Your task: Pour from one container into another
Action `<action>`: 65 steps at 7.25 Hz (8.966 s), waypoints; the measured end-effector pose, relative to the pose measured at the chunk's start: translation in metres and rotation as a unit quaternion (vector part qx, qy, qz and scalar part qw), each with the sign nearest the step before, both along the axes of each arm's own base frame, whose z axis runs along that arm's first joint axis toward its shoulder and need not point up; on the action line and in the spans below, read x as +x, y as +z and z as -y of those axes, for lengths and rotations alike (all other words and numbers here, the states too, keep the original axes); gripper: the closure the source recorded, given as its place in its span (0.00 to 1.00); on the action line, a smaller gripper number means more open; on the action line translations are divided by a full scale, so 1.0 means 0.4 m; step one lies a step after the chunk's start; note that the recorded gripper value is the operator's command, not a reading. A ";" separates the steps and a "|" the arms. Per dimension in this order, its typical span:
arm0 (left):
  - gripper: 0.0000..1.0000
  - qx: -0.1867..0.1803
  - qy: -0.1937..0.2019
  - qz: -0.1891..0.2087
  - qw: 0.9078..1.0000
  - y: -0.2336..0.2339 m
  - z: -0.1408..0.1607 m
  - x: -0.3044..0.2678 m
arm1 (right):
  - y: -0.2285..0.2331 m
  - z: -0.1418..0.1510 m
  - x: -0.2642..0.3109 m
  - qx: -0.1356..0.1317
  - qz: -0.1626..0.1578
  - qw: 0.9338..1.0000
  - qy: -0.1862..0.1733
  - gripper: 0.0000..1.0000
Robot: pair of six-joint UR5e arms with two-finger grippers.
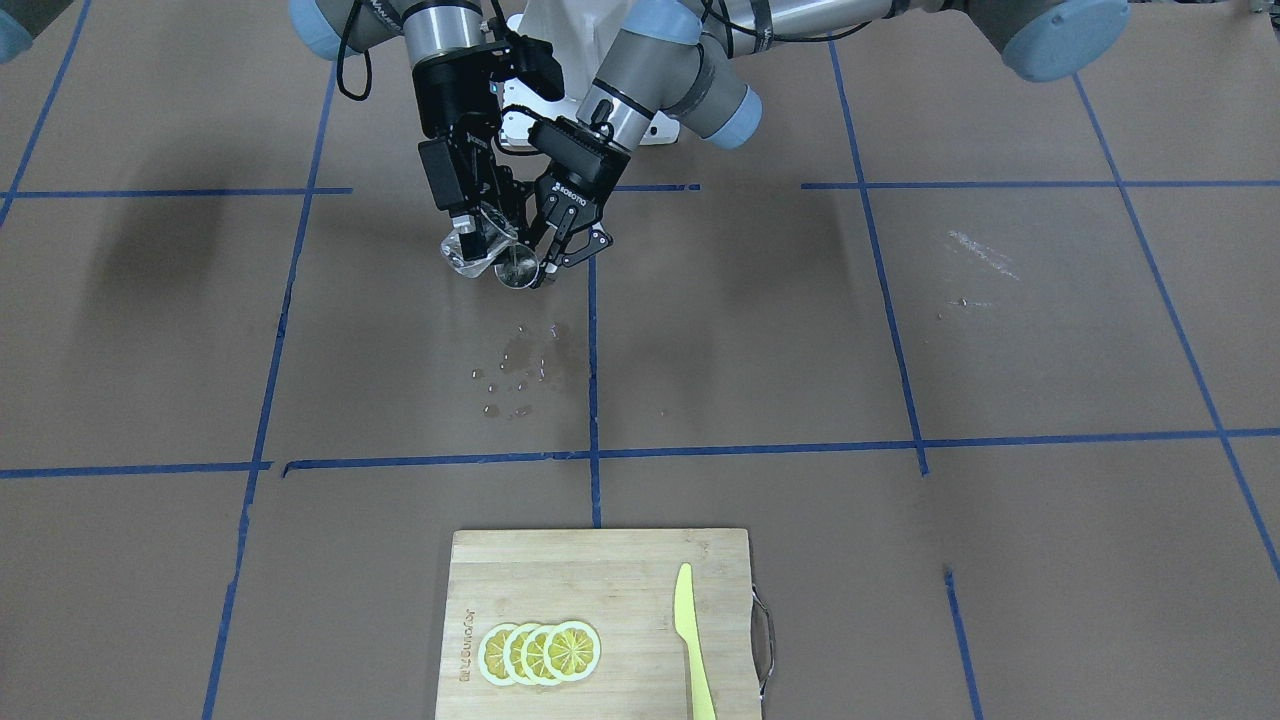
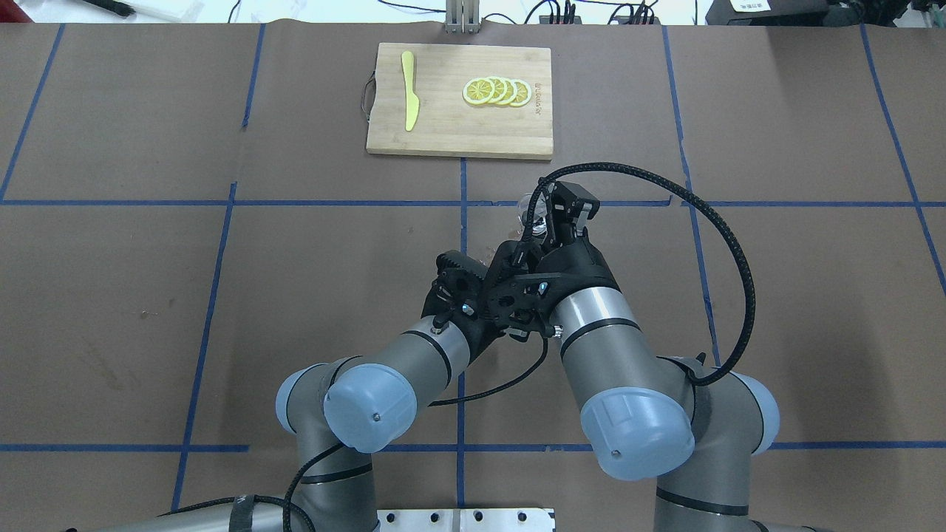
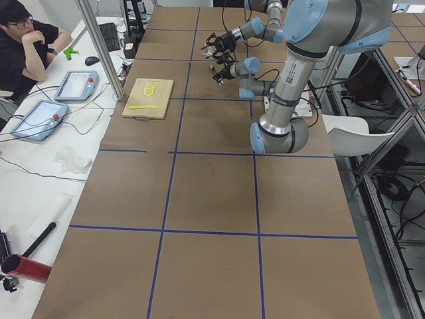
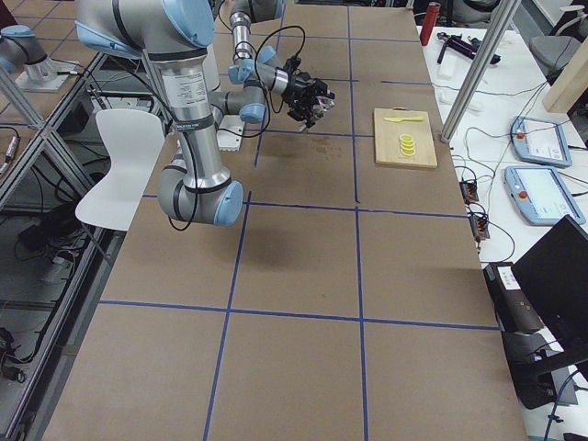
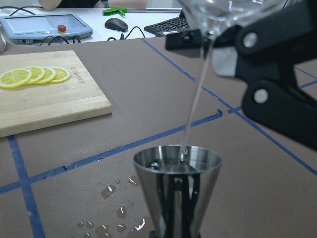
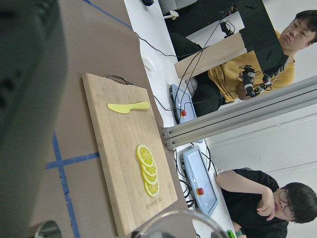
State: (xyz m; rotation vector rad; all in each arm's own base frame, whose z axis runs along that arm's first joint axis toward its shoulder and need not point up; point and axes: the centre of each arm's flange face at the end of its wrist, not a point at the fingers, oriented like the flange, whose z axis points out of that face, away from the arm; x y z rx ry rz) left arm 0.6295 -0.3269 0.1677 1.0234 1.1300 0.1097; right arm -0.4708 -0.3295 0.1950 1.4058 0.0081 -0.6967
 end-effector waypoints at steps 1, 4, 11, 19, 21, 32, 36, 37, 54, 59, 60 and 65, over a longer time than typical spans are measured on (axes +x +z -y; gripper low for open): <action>1.00 0.000 0.000 0.000 1.000 0.000 0.000 0.000 | 0.002 0.001 0.001 -0.003 0.007 1.000 0.002 1.00; 1.00 -0.001 0.000 -0.002 1.000 -0.002 0.000 0.000 | 0.008 0.001 0.002 -0.020 0.042 0.999 0.010 1.00; 1.00 -0.001 0.000 -0.006 1.000 -0.007 -0.002 -0.009 | 0.024 0.005 0.044 -0.086 0.199 0.975 0.050 1.00; 1.00 -0.056 -0.039 -0.068 0.995 0.045 0.002 -0.104 | 0.247 0.066 0.288 -0.215 0.476 0.843 0.130 1.00; 1.00 -0.088 -0.111 -0.088 0.986 0.119 0.030 -0.166 | 0.295 0.098 0.330 -0.268 0.516 0.802 0.138 1.00; 1.00 -0.047 -0.448 -0.019 0.893 0.678 0.045 -0.530 | 0.542 0.148 0.411 -0.329 0.533 0.745 0.230 1.00; 1.00 -0.041 -0.454 0.005 0.890 0.761 0.040 -0.545 | 0.626 0.109 0.357 -0.299 0.545 0.750 0.225 1.00; 1.00 -0.044 -0.456 0.004 0.889 0.794 0.042 -0.538 | 0.628 0.095 0.343 -0.295 0.547 0.752 0.221 1.00; 0.81 -0.062 -0.417 0.028 0.906 0.932 -0.021 -0.487 | 0.674 0.034 0.286 -0.270 0.537 0.767 0.224 1.00; 0.49 -0.068 -0.408 0.029 0.910 0.932 -0.028 -0.478 | 0.685 0.034 0.283 -0.268 0.534 0.769 0.227 1.00; 0.47 -0.069 -0.406 0.029 0.911 0.932 -0.028 -0.477 | 0.686 0.033 0.282 -0.268 0.533 0.770 0.227 1.00; 0.00 -0.083 -0.383 0.028 0.920 0.906 -0.033 -0.474 | 0.689 0.025 0.275 -0.264 0.534 0.771 0.227 1.00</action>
